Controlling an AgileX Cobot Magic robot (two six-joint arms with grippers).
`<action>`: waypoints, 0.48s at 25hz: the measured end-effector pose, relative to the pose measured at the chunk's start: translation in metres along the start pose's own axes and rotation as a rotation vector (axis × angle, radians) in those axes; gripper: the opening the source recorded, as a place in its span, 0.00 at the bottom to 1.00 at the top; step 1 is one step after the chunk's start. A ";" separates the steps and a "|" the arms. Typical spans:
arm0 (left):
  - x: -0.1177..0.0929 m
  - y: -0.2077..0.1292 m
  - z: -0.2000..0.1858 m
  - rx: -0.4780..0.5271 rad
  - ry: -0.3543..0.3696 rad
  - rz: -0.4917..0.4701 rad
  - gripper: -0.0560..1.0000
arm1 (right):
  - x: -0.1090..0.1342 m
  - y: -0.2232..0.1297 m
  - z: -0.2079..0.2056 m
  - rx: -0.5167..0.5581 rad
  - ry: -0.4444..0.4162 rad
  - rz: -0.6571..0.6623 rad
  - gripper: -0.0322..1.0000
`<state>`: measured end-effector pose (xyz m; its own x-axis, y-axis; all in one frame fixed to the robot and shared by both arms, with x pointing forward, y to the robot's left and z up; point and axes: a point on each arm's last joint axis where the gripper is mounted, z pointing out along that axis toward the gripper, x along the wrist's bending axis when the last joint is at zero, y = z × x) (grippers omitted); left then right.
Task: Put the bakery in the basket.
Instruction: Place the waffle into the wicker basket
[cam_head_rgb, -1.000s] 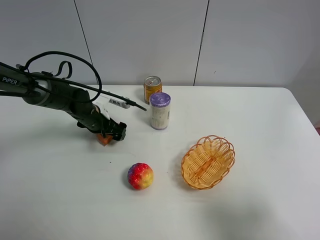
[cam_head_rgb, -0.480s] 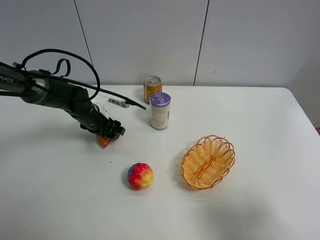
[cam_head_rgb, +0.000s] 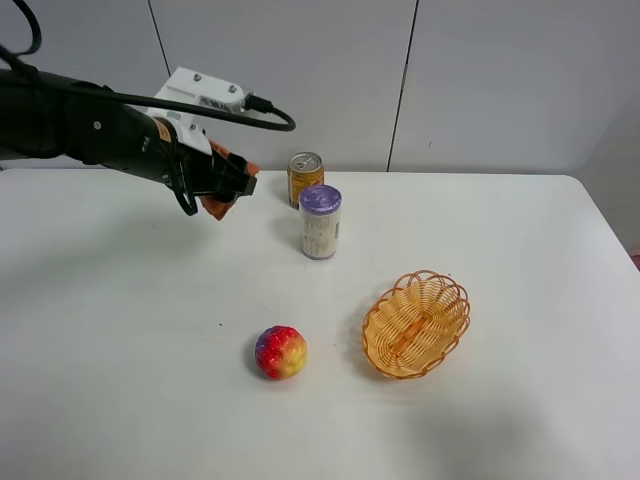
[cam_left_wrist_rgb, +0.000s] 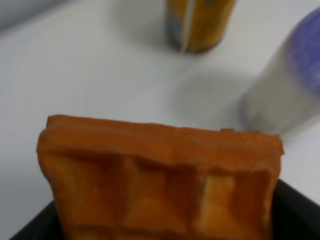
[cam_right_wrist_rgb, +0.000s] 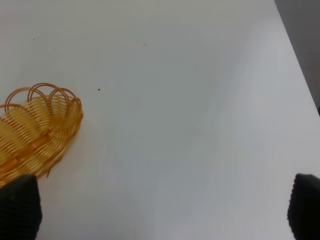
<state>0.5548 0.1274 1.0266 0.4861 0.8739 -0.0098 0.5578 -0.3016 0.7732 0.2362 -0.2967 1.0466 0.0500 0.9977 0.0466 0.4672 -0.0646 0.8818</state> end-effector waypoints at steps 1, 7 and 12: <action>-0.011 0.005 -0.008 -0.028 -0.024 0.020 0.68 | 0.000 0.000 0.000 0.000 0.000 0.000 0.99; -0.099 0.008 -0.017 -0.055 -0.219 0.167 0.68 | 0.000 0.000 0.000 0.000 0.000 0.000 0.99; -0.160 -0.014 0.010 0.064 -0.321 0.273 0.68 | 0.000 0.000 0.000 0.000 0.000 0.000 0.99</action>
<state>0.4762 -0.0123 1.0108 0.8008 0.5987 -0.0144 0.4151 -0.5375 0.7340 0.2362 -0.2967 1.0466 0.0500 0.9977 0.0466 0.4672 -0.0646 0.8818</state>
